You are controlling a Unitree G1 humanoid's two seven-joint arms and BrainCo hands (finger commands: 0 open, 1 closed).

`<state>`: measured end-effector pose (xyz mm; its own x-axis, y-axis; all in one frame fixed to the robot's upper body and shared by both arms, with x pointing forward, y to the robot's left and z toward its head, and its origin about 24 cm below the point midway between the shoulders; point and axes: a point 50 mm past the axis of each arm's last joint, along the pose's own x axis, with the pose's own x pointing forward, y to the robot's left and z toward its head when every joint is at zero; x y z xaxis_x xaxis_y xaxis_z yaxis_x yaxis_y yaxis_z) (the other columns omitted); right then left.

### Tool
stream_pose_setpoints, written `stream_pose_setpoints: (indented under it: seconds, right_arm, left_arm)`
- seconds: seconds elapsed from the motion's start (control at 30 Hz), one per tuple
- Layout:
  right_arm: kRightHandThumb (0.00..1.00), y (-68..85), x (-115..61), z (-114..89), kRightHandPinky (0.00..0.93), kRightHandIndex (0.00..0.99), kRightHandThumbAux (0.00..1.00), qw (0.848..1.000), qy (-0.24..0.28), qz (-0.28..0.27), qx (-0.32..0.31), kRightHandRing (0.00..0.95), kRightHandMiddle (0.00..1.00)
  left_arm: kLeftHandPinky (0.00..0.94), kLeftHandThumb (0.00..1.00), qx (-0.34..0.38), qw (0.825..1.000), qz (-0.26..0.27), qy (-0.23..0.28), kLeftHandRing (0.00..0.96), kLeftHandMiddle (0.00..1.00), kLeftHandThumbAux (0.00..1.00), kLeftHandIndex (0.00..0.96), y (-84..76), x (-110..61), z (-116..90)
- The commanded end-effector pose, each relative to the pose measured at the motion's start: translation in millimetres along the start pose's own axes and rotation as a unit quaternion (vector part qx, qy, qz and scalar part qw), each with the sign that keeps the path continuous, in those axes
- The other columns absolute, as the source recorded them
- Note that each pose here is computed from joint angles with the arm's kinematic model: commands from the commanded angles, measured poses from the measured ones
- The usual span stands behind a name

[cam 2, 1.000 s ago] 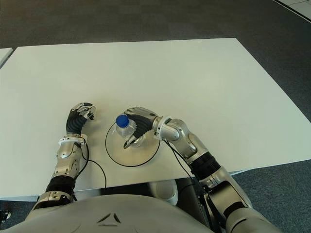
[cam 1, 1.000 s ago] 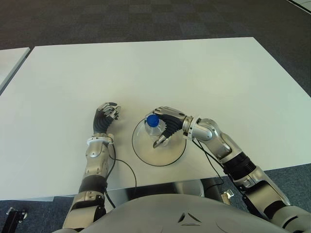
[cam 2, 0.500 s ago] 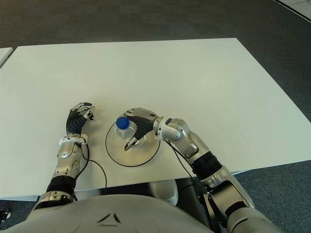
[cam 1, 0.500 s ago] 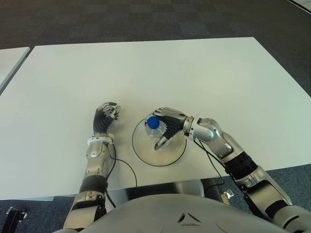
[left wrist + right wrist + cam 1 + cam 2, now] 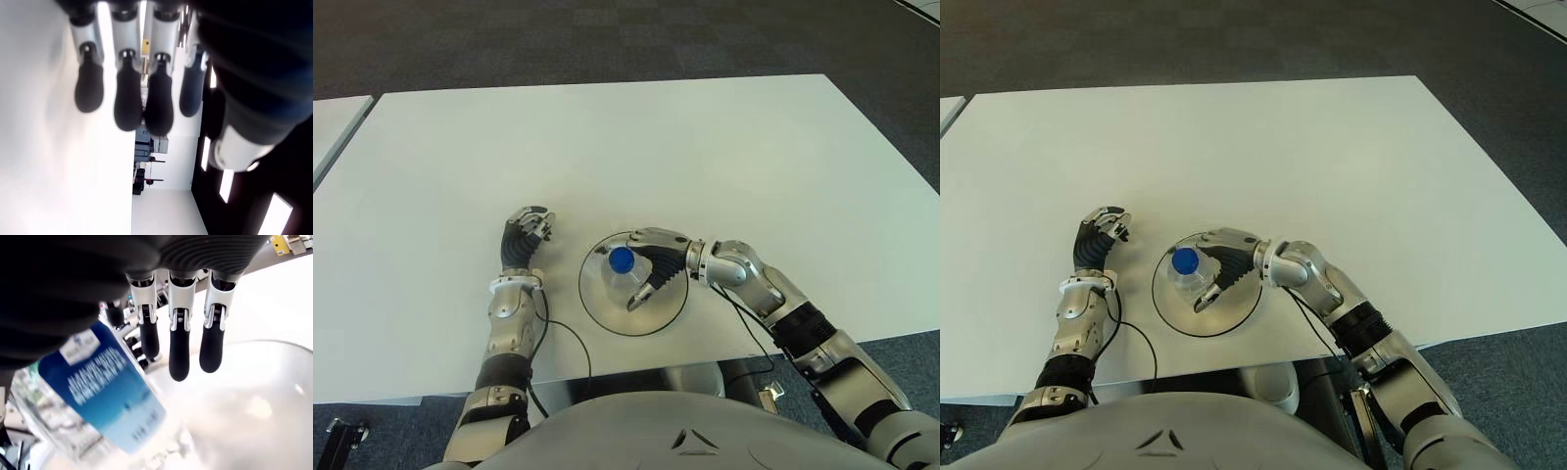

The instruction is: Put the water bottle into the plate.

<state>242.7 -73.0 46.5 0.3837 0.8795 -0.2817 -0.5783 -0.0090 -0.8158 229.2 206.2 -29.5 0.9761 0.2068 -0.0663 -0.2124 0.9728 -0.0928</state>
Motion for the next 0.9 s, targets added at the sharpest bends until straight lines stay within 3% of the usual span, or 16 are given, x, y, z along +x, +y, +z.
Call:
stream_pose_setpoints:
  seconds: [0.03, 0.9]
  right_arm:
    - [0.389, 4.4, -1.1, -1, 0.001, 0.0, 0.395, 1.0, -0.007, -0.017, 0.018, 0.0, 0.0]
    - [0.413, -9.1, -10.9, -9, 0.0, 0.0, 0.282, 0.993, 0.027, -0.111, 0.022, 0.0, 0.0]
  left_arm:
    - [0.649, 0.709, -0.013, 0.999, 0.016, 0.03, 0.658, 0.672, 0.713, 0.436, 2.5, -6.4, -10]
    - [0.658, 0.709, -0.004, 1.0, 0.015, 0.027, 0.662, 0.673, 0.713, 0.436, 2.0, -7.0, -10]
